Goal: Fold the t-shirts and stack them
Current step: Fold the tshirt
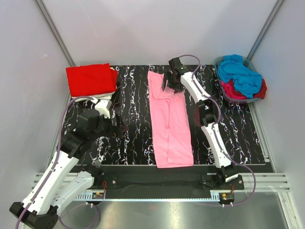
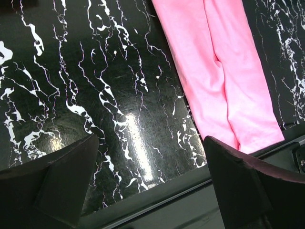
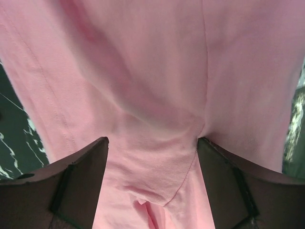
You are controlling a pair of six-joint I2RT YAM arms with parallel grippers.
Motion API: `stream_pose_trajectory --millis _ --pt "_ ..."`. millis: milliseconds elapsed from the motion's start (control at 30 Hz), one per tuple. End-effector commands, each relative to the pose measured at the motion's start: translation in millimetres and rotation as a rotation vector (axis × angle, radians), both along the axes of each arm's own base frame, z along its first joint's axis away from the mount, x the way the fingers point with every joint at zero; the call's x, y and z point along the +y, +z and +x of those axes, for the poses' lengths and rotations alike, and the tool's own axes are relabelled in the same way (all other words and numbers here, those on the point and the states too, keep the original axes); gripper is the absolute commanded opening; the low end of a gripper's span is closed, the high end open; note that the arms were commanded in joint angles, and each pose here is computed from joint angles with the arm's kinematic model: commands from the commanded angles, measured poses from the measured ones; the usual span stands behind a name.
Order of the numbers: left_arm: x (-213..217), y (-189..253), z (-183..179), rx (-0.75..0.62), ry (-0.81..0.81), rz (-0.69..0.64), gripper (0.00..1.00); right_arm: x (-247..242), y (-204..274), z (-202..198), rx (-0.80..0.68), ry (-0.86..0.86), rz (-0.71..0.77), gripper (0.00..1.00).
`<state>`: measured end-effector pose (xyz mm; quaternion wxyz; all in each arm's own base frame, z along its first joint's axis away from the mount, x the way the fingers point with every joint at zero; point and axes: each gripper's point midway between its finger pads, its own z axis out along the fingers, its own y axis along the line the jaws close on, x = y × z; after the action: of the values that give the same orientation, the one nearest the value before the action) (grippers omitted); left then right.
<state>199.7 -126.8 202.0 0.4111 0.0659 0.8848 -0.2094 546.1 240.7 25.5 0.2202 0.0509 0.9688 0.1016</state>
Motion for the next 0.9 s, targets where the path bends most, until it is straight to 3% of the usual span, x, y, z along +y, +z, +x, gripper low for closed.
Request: stream_pose_trajectory --millis 0,133,333,433,567,633,733,867 --pt "-8 10 5 -0.056 -0.037 -0.026 0.99 4 -46 16 0.012 -0.008 0.078 0.84" --pt "-7 9 6 -0.048 -0.033 -0.025 0.99 -1 -21 41 -0.076 -0.056 0.126 0.84" --pt "-5 8 8 -0.048 -0.021 -0.022 0.99 11 6 41 -0.078 -0.085 0.232 0.87" --pt "-5 6 9 -0.041 -0.016 -0.017 0.99 21 56 41 -0.13 -0.05 0.309 0.93" --pt "-1 -1 13 -0.013 0.007 -0.001 0.99 26 175 33 -0.296 0.002 0.411 1.0" --pt "-1 -2 14 -0.007 0.013 0.0 0.99 16 222 18 -0.349 0.004 0.416 1.0" --pt "-5 -5 11 0.042 0.039 -0.044 0.99 -14 255 -15 -0.358 -0.013 0.35 1.0" --pt "-39 -37 -7 0.264 0.086 -0.211 0.91 -61 240 -91 -0.258 -0.081 0.199 1.0"
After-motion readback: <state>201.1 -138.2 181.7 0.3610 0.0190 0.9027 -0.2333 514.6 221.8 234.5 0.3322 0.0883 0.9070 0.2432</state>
